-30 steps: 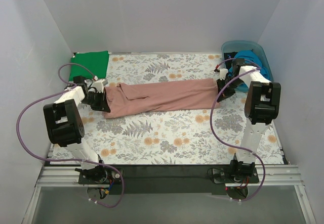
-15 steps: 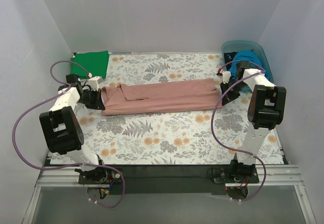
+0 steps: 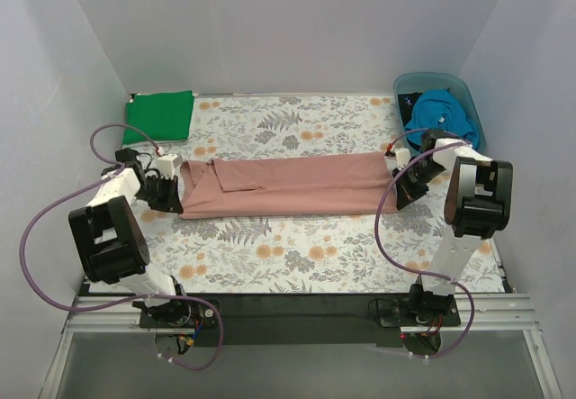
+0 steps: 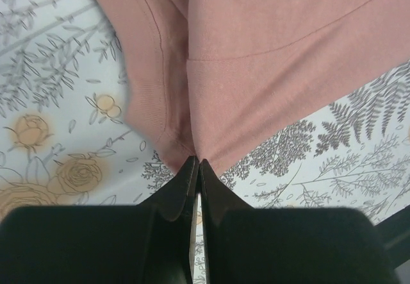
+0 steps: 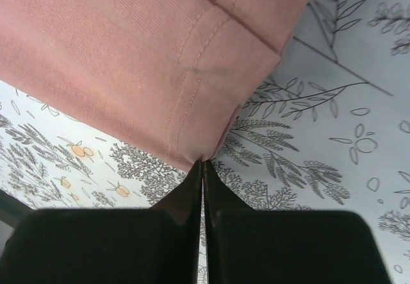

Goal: Fold and stack the t-shirts
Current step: Fold the tshirt

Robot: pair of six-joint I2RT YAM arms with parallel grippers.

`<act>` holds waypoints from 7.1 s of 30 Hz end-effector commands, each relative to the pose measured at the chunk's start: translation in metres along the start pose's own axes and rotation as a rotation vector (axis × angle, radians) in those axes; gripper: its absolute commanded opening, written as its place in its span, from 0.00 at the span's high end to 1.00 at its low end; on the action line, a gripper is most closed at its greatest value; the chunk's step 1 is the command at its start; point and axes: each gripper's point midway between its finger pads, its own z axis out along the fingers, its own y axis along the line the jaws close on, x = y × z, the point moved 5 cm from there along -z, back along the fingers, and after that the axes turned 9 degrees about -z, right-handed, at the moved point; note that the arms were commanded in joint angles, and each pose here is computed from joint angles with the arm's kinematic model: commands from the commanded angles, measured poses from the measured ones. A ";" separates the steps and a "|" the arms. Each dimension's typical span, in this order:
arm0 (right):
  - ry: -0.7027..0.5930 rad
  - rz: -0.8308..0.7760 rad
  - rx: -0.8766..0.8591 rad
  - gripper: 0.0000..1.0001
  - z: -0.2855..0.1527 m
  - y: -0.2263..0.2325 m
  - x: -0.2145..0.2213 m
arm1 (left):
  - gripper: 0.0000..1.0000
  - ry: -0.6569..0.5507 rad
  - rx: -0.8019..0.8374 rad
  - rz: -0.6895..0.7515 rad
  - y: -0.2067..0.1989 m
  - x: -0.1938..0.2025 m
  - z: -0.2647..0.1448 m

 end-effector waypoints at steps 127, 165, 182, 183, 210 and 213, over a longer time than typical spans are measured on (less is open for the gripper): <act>-0.627 -0.445 -0.209 0.58 0.143 0.235 -0.346 | 0.81 -0.177 0.208 -0.077 -0.020 -0.202 0.115; -0.582 -0.436 -0.281 0.76 0.159 0.220 -0.333 | 1.00 -0.112 0.171 -0.053 -0.020 -0.196 0.115; -0.614 -0.448 -0.289 0.69 0.136 0.223 -0.336 | 1.00 -0.205 0.242 0.154 -0.048 -0.193 0.070; -0.614 -0.445 -0.285 0.68 0.135 0.223 -0.335 | 1.00 -0.211 0.258 0.174 -0.053 -0.191 0.065; -0.559 -0.460 -0.197 0.66 0.072 0.173 -0.299 | 0.78 -0.096 0.376 0.938 -0.083 -0.034 0.016; -0.521 -0.481 -0.174 0.66 0.063 0.170 -0.290 | 0.61 -0.090 0.366 0.879 -0.084 -0.042 0.012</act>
